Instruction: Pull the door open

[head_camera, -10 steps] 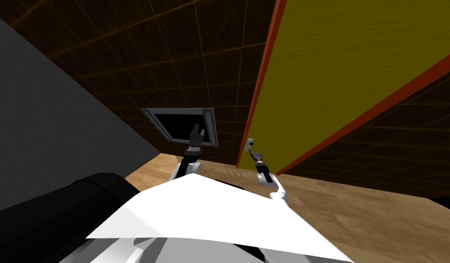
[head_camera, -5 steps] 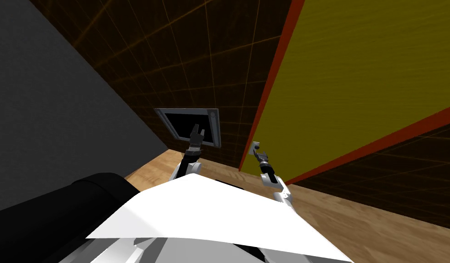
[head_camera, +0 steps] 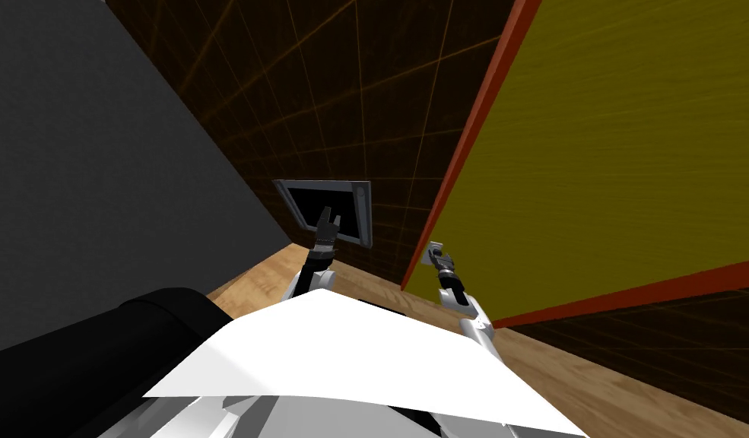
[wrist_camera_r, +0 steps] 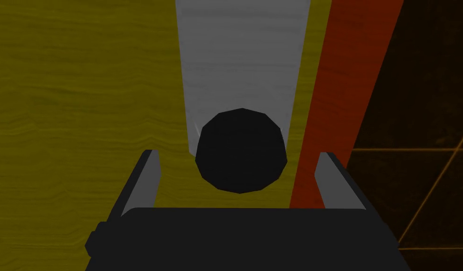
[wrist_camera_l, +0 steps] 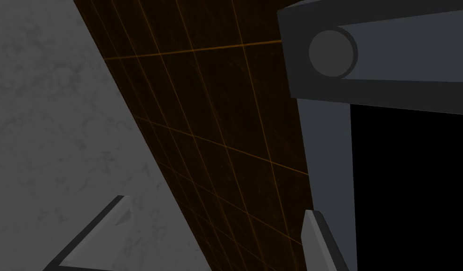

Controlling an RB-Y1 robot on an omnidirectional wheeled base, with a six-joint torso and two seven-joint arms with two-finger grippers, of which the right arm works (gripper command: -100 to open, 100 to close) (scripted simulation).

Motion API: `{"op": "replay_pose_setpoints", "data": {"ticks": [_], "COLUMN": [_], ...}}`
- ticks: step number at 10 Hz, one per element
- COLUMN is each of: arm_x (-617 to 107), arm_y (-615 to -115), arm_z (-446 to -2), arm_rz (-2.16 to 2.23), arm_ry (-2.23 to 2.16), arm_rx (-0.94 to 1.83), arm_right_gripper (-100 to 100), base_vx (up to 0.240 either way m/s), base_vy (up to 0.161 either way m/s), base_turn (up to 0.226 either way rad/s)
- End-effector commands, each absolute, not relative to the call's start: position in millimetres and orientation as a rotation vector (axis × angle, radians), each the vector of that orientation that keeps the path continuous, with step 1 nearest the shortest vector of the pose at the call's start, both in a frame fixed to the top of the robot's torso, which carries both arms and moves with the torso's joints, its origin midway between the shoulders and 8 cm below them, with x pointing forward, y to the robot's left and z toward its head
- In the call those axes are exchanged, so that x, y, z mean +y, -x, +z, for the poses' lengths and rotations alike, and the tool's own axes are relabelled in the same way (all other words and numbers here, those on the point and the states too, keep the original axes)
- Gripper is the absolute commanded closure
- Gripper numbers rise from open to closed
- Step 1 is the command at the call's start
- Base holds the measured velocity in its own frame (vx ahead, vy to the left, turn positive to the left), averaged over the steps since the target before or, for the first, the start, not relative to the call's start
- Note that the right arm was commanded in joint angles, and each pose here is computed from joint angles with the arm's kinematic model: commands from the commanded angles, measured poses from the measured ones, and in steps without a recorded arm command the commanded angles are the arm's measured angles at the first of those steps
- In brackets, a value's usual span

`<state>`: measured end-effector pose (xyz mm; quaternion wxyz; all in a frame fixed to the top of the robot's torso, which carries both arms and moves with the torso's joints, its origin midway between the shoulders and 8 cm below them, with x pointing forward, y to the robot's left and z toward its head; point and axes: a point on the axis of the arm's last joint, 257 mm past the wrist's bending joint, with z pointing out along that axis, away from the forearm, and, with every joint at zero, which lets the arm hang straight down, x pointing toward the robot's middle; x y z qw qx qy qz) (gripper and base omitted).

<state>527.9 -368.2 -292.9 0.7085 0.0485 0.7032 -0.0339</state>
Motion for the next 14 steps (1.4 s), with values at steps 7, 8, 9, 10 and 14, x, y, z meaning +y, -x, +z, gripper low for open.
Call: {"op": "replay_pose_setpoints", "data": {"ticks": [7, 8, 9, 10, 14], "arm_x": [-383.3, -383.3, -383.3, -385.0, -385.1], "arm_y": [-524.8, -524.8, -524.8, -524.4, -523.9], "arm_z": [-295.9, -295.9, -295.9, -295.2, -294.0], "arm_rz": [-0.099, -0.099, -0.099, -0.063, 0.027], "arm_ry": [-0.137, -0.137, -0.137, -0.178, -0.271], "arm_rx": [1.561, 1.561, 1.561, 1.555, 1.537], "arm_right_gripper": [100, 100, 100, 100, 100], "base_vx": [0.016, 0.0, 0.0, -0.014, -0.027], "base_vy": [-0.006, 0.0, 0.0, -0.01, -0.015], "base_turn": [0.057, 0.0, 0.0, 0.03, 0.03]}}
